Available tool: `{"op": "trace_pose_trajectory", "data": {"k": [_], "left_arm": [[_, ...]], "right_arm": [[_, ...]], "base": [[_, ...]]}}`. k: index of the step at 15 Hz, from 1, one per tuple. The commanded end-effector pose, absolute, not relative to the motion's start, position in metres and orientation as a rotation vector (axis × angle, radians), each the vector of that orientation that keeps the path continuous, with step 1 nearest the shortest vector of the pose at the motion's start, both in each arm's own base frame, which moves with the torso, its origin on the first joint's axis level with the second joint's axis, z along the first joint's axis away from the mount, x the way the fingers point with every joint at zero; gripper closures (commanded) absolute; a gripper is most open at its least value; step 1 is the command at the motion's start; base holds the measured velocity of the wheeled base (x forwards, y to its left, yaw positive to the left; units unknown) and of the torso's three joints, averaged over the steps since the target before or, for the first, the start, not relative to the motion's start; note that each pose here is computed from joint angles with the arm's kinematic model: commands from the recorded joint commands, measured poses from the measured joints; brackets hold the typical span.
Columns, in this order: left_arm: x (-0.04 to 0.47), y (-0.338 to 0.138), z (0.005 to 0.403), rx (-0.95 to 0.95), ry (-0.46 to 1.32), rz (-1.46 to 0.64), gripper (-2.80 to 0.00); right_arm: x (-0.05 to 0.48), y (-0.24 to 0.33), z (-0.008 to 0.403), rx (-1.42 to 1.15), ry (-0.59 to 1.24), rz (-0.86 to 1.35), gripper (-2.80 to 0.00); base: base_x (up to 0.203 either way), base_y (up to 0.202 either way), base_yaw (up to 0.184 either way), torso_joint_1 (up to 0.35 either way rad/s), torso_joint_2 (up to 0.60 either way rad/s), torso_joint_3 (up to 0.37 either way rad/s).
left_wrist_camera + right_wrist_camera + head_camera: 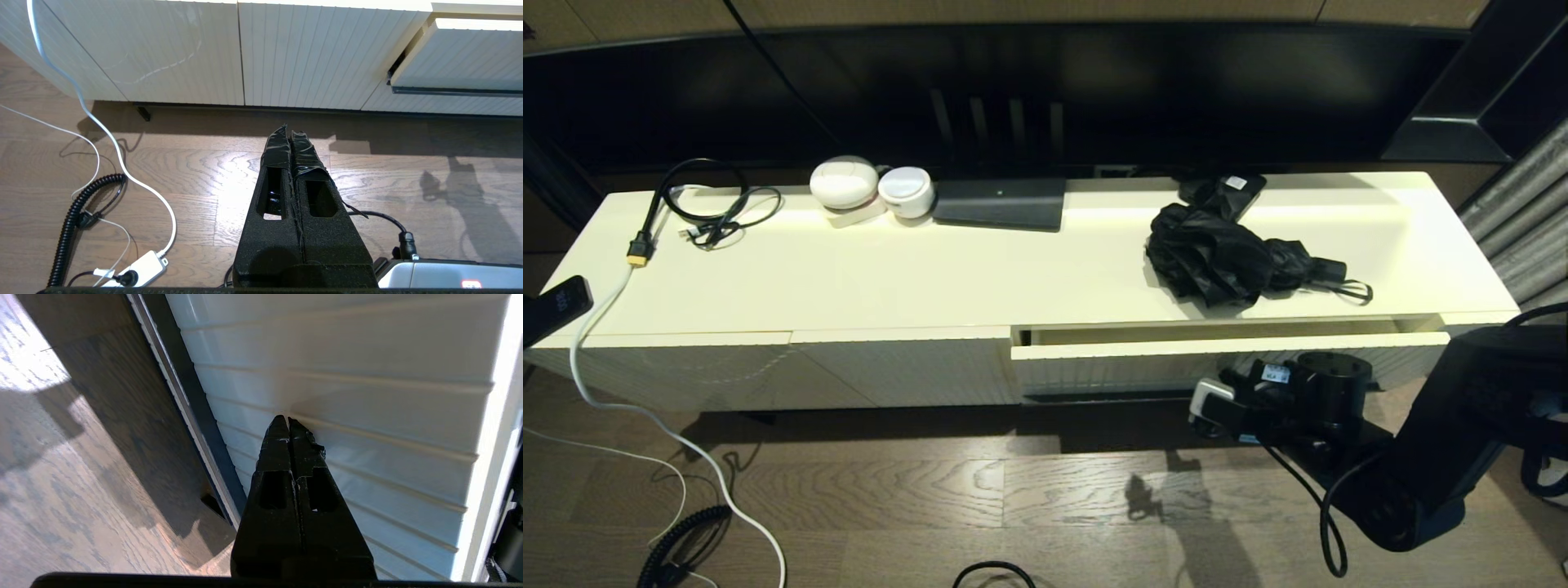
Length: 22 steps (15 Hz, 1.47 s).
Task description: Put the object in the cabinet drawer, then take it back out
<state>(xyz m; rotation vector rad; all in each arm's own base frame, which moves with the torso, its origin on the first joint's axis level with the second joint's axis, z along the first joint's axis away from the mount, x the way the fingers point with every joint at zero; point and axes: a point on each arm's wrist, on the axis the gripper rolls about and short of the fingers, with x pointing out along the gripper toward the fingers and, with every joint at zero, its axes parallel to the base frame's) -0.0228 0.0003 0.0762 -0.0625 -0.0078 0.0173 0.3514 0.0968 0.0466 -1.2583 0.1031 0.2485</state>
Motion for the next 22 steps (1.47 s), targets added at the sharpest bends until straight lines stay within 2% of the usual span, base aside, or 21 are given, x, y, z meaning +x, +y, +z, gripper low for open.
{"op": "trace_pose_trajectory", "data": {"k": [1, 13, 17, 22], "left_arm": [[-0.023, 0.0, 0.076, -0.063, -0.008, 0.018, 0.0], [-0.023, 0.0, 0.076, -0.063, -0.008, 0.018, 0.0], [-0.023, 0.0, 0.076, -0.063, -0.008, 0.017, 0.0], [-0.023, 0.0, 0.076, -0.063, -0.008, 0.018, 0.0]], "right_arm": [[0.36, 0.097, 0.046, -1.259, 0.086, 0.229, 0.0], [0.372, 0.1, 0.051, -1.23, 0.053, 0.198, 0.0], [0.338, 0.092, 0.058, -1.237, 0.087, 0.221, 0.0], [0.294, 0.081, 0.106, -1.218, 0.001, 0.168, 0.0]], "base": [[0.0, 0.0, 0.0, 0.0, 0.0, 0.0], [0.0, 0.0, 0.0, 0.0, 0.0, 0.0], [0.0, 0.0, 0.0, 0.0, 0.0, 0.0], [0.0, 0.0, 0.0, 0.0, 0.0, 0.0]]}}
